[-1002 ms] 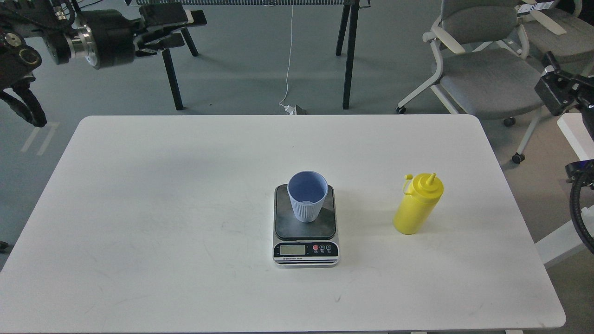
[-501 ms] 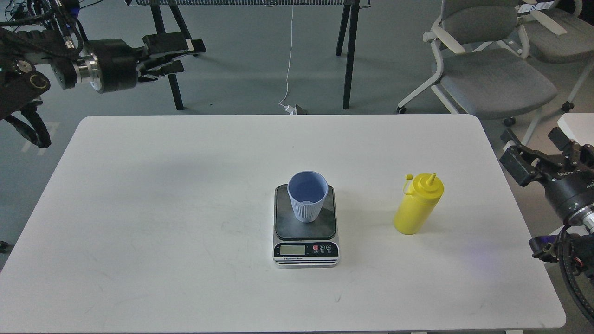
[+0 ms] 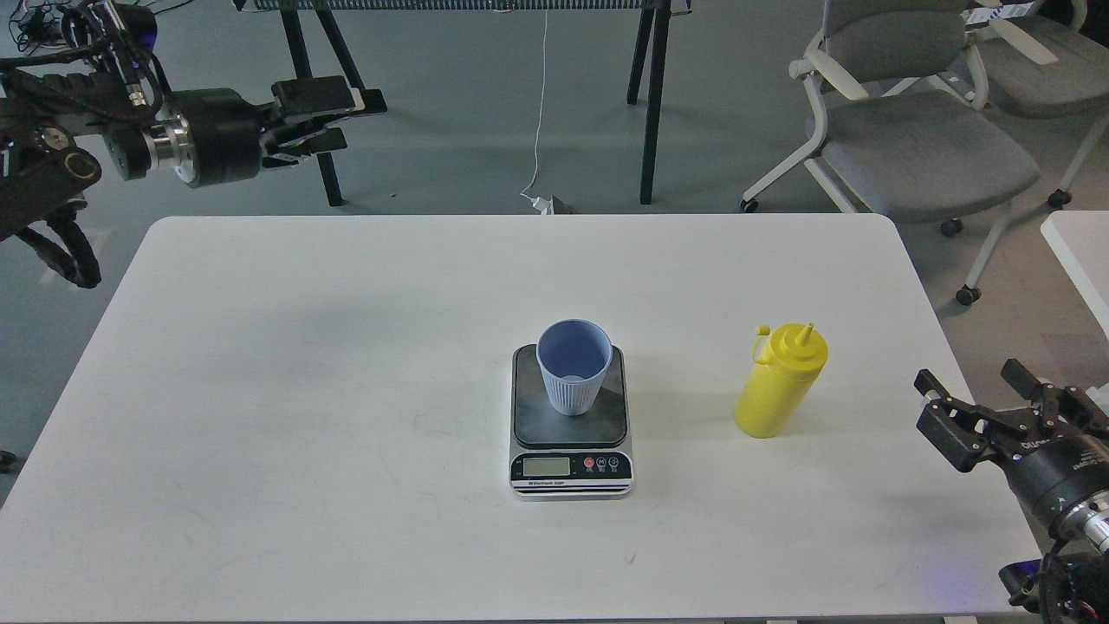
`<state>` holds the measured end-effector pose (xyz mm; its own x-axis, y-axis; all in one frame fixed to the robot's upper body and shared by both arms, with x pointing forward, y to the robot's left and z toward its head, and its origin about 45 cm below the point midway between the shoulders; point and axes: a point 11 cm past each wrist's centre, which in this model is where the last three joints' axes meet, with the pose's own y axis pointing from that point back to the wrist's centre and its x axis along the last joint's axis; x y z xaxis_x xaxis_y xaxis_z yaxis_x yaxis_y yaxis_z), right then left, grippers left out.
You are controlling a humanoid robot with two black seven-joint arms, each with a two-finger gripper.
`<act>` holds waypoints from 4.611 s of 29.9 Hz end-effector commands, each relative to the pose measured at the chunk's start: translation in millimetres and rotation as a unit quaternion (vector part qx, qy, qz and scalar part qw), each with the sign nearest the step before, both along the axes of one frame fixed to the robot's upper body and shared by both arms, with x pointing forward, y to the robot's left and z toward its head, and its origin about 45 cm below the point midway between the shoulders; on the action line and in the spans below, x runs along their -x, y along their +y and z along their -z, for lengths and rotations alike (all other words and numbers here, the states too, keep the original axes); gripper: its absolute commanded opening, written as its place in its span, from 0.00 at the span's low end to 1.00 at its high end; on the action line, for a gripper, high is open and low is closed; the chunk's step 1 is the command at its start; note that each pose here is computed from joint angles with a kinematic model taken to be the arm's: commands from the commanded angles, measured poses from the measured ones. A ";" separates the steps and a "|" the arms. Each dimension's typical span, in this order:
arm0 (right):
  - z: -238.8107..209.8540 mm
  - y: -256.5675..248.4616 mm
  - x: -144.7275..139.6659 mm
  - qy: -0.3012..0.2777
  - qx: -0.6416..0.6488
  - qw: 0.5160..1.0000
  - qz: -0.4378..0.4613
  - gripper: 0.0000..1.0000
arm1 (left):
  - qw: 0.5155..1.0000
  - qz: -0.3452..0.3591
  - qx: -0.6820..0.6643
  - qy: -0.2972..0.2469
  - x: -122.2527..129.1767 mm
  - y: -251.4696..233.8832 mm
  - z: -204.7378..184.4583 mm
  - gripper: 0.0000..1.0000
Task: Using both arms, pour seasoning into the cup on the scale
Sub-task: 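Move the right gripper low toward the yellow squeeze bottle, then close the right gripper around the yellow bottle, then lift the yellow bottle with the right gripper and tilt it over the cup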
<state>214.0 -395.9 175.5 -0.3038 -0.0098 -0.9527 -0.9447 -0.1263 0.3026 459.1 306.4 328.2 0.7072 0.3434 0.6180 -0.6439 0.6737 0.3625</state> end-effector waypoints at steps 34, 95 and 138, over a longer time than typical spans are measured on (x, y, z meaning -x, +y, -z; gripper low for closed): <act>52.4 70.0 -20.1 -0.057 0.011 0.996 -0.062 1.00 | 1.000 -0.008 0.009 0.021 6.9 5.1 21.6 0.99; 109.8 110.6 -61.2 -0.042 0.046 0.995 -0.084 0.99 | 0.999 -0.015 0.024 0.039 14.9 8.7 40.5 0.99; -32.4 30.5 -138.3 -0.190 0.196 0.953 -0.132 0.17 | 0.998 -0.009 0.041 0.042 14.7 -2.4 45.2 0.99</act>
